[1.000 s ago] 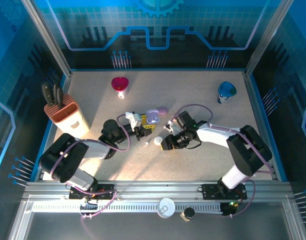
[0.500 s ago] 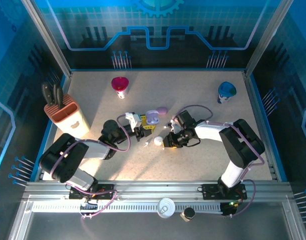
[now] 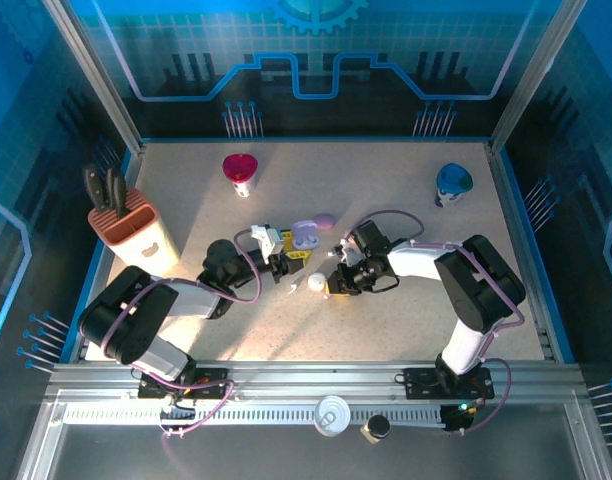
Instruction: Insert the wireless bluetooth earbuds into the charging case
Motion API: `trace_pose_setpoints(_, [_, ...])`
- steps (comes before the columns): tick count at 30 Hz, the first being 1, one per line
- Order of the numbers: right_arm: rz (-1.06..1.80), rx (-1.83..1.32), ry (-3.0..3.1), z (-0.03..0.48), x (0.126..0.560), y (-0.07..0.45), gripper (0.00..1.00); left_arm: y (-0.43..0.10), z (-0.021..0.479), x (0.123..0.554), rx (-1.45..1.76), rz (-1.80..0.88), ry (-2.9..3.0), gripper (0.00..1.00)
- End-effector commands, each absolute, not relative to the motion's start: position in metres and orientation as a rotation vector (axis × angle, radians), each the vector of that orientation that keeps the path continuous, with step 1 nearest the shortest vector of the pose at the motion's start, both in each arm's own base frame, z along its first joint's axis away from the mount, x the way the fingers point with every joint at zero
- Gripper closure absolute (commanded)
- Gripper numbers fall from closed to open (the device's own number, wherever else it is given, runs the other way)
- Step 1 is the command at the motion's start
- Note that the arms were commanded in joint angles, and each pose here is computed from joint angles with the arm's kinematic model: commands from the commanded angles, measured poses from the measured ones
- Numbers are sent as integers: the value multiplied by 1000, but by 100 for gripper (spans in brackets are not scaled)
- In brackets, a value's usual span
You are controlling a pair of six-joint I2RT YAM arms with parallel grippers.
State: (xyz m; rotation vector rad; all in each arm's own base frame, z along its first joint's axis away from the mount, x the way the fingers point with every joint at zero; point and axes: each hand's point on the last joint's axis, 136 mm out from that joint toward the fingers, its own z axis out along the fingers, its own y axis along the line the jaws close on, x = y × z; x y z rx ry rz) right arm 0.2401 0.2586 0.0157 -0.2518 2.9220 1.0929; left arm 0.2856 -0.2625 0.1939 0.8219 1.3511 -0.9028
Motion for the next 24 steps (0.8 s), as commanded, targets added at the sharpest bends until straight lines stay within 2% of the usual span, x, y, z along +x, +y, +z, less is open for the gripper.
trace_pose_setpoints(1, [958, -236, 2963, 2, 240, 250, 86, -259, 195, 284, 821, -902, 1346, 63])
trace_pose_setpoints(9, [786, -270, 2833, 47, 256, 229, 86, -260, 188, 294, 834, -842, 1347, 63])
trace_pose_setpoints(15, [726, -318, 2689, 103, 266, 220, 86, -262, 187, 303, 815, -838, 1330, 62])
trace_pose_setpoints(24, [765, -432, 2496, 195, 269, 234, 87, -260, 168, 310, 870, -742, 1397, 63])
